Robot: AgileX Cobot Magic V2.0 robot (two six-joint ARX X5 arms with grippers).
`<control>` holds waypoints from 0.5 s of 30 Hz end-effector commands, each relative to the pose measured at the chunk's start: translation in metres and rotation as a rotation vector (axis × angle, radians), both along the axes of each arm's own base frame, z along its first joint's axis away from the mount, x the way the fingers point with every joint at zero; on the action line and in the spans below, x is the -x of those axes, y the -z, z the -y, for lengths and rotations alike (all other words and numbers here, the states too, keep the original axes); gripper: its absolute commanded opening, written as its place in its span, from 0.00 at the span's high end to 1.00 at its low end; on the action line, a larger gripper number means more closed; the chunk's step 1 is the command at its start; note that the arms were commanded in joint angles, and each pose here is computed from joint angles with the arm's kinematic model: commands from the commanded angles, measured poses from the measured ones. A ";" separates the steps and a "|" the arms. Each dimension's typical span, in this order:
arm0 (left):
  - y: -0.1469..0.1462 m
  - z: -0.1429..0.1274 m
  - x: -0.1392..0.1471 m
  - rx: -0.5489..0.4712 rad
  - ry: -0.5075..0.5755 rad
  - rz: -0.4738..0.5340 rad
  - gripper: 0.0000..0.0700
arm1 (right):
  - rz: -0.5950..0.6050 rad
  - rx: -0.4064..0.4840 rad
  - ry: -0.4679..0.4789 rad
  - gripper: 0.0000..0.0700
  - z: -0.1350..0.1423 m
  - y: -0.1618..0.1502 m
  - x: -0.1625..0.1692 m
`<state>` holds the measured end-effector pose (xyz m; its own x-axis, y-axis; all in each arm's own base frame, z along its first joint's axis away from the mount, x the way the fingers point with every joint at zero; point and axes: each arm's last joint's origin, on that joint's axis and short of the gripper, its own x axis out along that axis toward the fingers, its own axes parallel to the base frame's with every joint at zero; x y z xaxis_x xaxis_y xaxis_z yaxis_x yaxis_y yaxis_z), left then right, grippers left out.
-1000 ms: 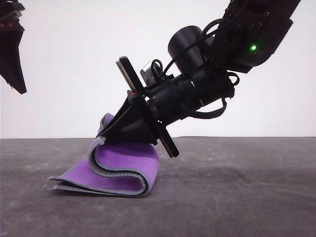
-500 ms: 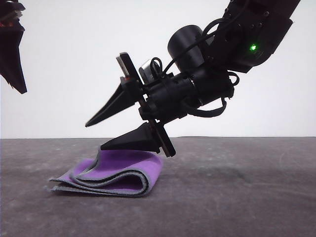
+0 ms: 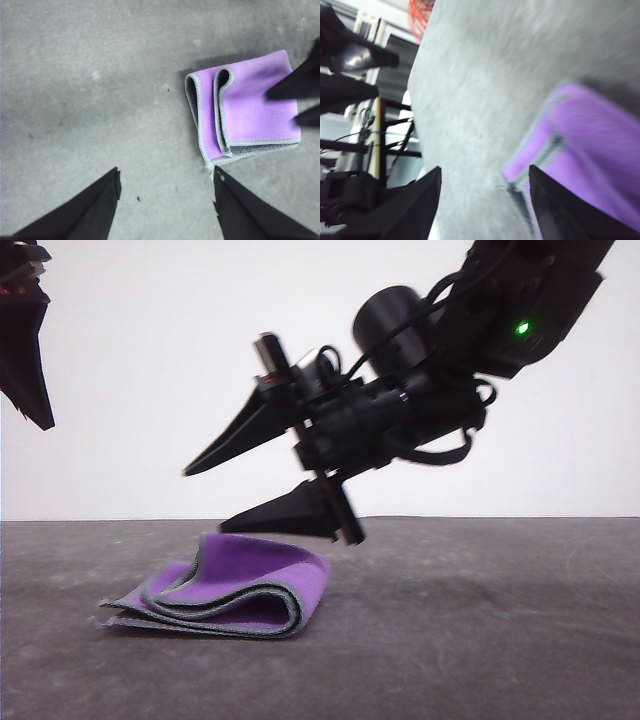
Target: Fold clothes
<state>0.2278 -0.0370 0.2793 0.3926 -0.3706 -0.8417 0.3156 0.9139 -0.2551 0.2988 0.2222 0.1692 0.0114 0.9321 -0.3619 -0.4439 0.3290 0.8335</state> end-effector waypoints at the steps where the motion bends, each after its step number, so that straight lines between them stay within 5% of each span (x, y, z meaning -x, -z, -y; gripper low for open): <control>1: 0.000 0.000 -0.002 -0.009 0.018 0.009 0.49 | 0.097 -0.004 -0.008 0.50 0.006 -0.015 -0.004; 4: 0.000 -0.001 -0.002 -0.012 0.021 0.014 0.49 | 0.157 0.055 0.041 0.50 0.027 -0.030 -0.004; 15: 0.000 -0.015 -0.004 -0.021 -0.024 0.025 0.49 | 0.419 0.544 0.279 0.50 0.112 -0.097 0.035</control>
<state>0.2299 -0.0227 0.2794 0.4177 -0.3455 -0.8404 0.2848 0.9281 -0.2400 0.2651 0.1113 0.2585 0.4357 0.5904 -0.6794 -0.4718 0.7926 0.3862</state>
